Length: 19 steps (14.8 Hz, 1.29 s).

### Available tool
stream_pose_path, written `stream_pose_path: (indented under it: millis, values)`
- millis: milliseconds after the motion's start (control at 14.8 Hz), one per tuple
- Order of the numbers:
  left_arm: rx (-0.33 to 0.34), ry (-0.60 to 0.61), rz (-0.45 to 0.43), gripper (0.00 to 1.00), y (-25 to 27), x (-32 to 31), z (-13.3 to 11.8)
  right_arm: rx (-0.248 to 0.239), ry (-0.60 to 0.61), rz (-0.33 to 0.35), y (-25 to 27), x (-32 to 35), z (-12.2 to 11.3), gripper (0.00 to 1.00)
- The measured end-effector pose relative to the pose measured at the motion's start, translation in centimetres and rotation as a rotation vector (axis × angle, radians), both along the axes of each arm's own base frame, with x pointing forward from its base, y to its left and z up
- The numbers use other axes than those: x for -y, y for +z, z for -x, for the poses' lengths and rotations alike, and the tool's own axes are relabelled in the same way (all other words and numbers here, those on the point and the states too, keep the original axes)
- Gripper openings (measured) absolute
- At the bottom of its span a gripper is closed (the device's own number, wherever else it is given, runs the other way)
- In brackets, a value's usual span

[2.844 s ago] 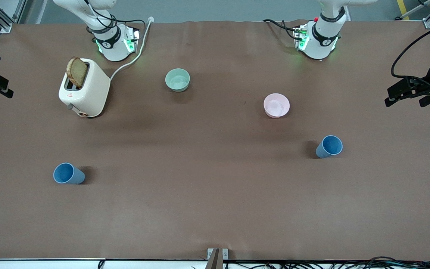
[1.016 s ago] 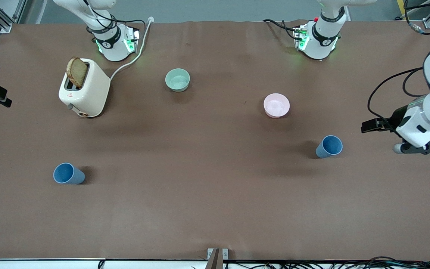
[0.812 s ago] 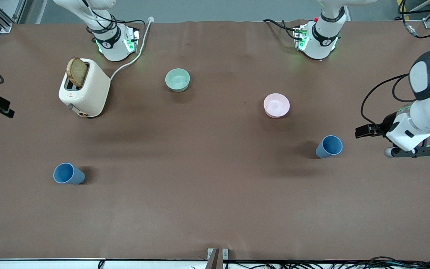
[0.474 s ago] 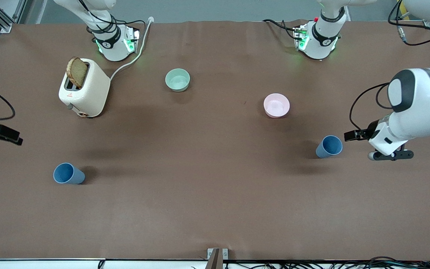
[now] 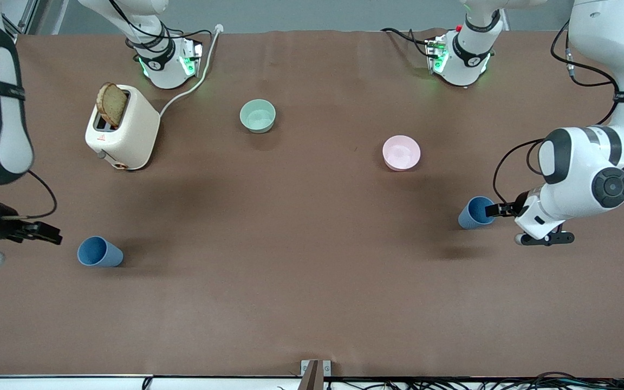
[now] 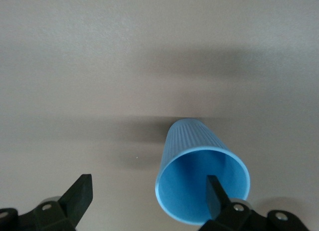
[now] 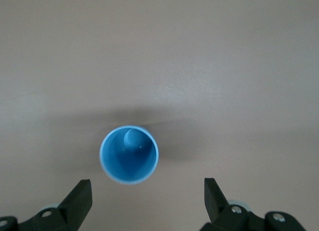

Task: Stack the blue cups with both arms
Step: 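Close both grippers around the two blue cups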

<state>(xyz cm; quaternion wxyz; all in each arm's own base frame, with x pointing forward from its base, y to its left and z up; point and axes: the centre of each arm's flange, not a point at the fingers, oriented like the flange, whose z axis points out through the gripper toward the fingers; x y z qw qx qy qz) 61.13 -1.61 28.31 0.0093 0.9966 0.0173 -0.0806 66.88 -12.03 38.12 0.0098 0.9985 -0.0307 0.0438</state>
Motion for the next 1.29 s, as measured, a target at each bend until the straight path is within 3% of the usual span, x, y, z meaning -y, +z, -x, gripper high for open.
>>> stream_pose_path:
  millis: [474, 745, 880, 948, 1016, 1286]
  values:
    - [-0.046, -0.005, -0.001, 0.98, -3.0, 0.3, 0.3, -0.024, -0.043, -0.043, -8.8, 0.8, -0.8, 0.98]
    - [-0.05, -0.009, 0.0, 0.63, -3.2, 0.5, 0.3, -0.062, -0.069, -0.073, -12.2, 1.2, -0.6, 0.93]
    - [-0.048, -0.011, 0.0, 0.41, -3.2, 0.6, 0.2, -0.073, -0.08, -0.086, -13.3, 1.2, -0.5, 0.88]
    - [-0.047, -0.011, 0.0, 0.37, -3.2, 0.7, 0.2, -0.075, -0.083, -0.09, -13.5, 1.2, -0.4, 0.85]
    - [-0.047, -0.011, 0.0, 0.37, -3.2, 0.7, 0.2, -0.077, -0.085, -0.092, -13.6, 1.2, -0.4, 0.7]
    - [-0.045, -0.011, 0.001, 0.2, -3.1, 0.8, 0.1, -0.073, -0.089, -0.098, -13.5, 1.2, -0.5, 0.32]
